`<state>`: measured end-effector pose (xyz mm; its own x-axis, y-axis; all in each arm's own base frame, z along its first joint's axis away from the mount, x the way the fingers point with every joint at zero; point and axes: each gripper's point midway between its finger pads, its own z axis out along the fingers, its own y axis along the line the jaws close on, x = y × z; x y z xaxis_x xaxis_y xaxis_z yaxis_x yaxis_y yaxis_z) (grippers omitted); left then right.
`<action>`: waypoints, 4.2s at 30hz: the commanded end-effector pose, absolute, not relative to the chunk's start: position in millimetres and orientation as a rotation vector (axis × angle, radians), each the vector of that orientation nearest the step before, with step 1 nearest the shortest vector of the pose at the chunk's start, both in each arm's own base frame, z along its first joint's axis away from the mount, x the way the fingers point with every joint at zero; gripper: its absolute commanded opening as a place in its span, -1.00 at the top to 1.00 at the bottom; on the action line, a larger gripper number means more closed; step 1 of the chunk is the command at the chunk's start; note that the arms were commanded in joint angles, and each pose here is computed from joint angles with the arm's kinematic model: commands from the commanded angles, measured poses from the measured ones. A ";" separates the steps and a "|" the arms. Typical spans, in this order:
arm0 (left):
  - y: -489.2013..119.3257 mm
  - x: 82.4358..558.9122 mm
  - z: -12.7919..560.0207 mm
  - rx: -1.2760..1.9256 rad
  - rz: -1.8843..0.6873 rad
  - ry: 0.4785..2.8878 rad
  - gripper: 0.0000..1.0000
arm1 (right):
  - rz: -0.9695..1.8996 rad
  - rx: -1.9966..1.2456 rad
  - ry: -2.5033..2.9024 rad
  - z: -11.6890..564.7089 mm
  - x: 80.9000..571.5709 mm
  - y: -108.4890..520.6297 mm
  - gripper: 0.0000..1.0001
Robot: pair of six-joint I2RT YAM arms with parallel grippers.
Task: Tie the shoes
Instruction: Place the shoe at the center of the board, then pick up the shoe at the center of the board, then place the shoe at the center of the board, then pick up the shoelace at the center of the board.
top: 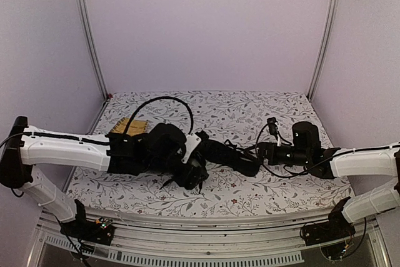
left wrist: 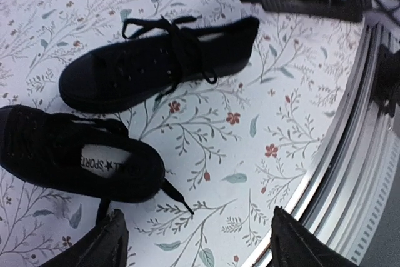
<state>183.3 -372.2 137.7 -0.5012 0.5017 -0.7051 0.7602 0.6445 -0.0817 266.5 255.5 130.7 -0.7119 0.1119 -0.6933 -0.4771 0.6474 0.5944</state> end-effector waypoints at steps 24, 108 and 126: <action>-313.8 328.7 95.9 0.251 -0.677 2.385 -0.43 | 0.919 -0.517 2.229 97.1 292.5 390.4 -0.26; -339.0 252.4 93.6 0.679 -0.851 2.297 1.00 | 1.125 -0.826 2.295 98.3 192.1 417.5 0.68; -373.5 272.6 122.9 0.840 -0.743 2.247 -0.21 | 0.664 -0.396 2.472 98.5 218.9 280.8 -0.36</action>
